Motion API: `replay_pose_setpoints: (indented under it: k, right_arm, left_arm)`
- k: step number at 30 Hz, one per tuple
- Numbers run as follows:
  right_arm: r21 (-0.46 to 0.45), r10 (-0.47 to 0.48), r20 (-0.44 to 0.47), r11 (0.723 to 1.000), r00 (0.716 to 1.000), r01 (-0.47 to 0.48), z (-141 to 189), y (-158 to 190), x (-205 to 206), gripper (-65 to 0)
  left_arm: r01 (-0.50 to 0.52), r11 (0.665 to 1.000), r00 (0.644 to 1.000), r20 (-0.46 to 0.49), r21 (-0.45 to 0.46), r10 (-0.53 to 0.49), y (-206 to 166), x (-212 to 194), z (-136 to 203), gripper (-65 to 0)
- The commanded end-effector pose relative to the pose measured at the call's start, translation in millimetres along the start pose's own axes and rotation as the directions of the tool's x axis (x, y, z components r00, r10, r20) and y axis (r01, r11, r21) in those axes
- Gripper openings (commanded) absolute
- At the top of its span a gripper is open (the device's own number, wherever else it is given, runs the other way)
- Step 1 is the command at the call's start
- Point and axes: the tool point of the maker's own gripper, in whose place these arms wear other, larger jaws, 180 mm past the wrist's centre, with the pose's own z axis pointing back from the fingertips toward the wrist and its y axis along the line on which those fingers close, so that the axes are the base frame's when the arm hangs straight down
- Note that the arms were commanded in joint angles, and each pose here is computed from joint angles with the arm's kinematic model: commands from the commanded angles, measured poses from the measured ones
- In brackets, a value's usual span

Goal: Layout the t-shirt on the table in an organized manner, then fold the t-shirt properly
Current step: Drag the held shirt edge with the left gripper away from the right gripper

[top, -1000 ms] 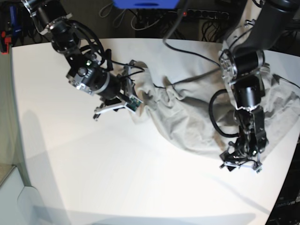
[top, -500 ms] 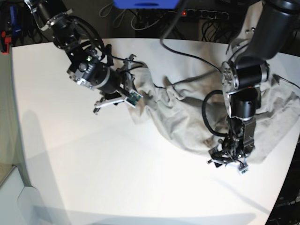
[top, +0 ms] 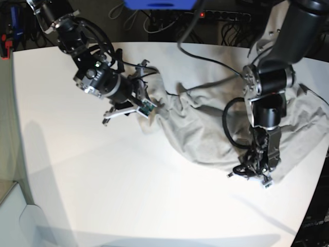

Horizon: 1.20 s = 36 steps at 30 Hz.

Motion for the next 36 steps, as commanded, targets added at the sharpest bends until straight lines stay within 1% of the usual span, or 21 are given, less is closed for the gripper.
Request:
replay_pose_setpoints:
  k: [1,4,7,9,11,14,15,18,20,23,27,32,36]
  right_arm:
    - [-0.007,0.008,0.049,1.0,0.999,-0.008,4,-5,13,-55.6]
    - [-0.006,0.007,0.046,1.0,0.999,-0.007,3,-5,12,-55.6]
    - [-0.007,0.006,0.044,1.0,0.999,-0.006,3,-5,12,-55.6]
    - [-0.006,0.005,0.044,1.0,0.999,-0.004,3,-5,12,-55.6]
    - [-0.004,-0.006,0.056,1.0,0.998,0.006,2,-3,17,-55.6]
    - [-0.003,-0.008,0.058,1.0,0.998,0.008,1,-3,18,-55.6]
    - [-0.003,-0.008,0.058,1.0,0.998,0.008,1,-3,18,-55.6]
    - [-0.002,-0.008,0.057,1.0,0.998,0.008,1,-2,17,-55.6]
    - [0.002,-0.011,0.054,1.0,0.998,0.011,1,0,15,-55.6]
    - [0.005,-0.014,0.054,1.0,0.998,0.013,1,2,15,-55.6]
    - [0.008,-0.017,0.06,1.0,0.998,0.017,1,4,18,-55.6]
    - [0.015,-0.037,0.09,0.999,0.995,0.036,0,8,30,-55.6]
    - [0.021,-0.049,0.105,0.999,0.993,0.047,-1,11,37,-55.6]
  left_arm:
    - [-0.015,0.999,0.998,0.052,-0.05,0.018,-25,29,15,-64.5]
    - [-0.033,0.993,0.998,0.05,-0.114,0.039,-37,38,39,-64.5]
    - [-0.054,0.978,0.993,0.092,-0.201,0.073,-42,48,71,-64.5]
    - [-0.05,0.967,0.989,0.124,-0.25,0.083,-44,54,94,-64.5]
    - [-0.071,0.963,0.986,0.126,-0.259,0.106,-27,53,110,-64.5]
    - [-0.143,0.955,0.978,0.11,-0.259,0.176,4,47,124,-64.5]
    - [-0.174,0.951,0.972,0.109,-0.255,0.207,17,43,126,-64.5]
    - [-0.269,0.943,0.949,0.115,-0.197,0.295,76,29,127,-64.5]
    - [-0.316,0.931,0.935,0.106,-0.182,0.338,103,20,128,-64.5]
    - [-0.355,0.919,0.924,0.087,-0.174,0.373,134,5,131,-64.5]
    - [-0.409,0.898,0.906,0.047,-0.161,0.421,165,-20,133,-64.5]
    - [-0.451,0.891,0.889,0.053,-0.058,0.454,204,-57,116,-64.5]
    - [-0.483,0.876,0.875,0.025,-0.004,0.483,220,-81,103,-64.5]
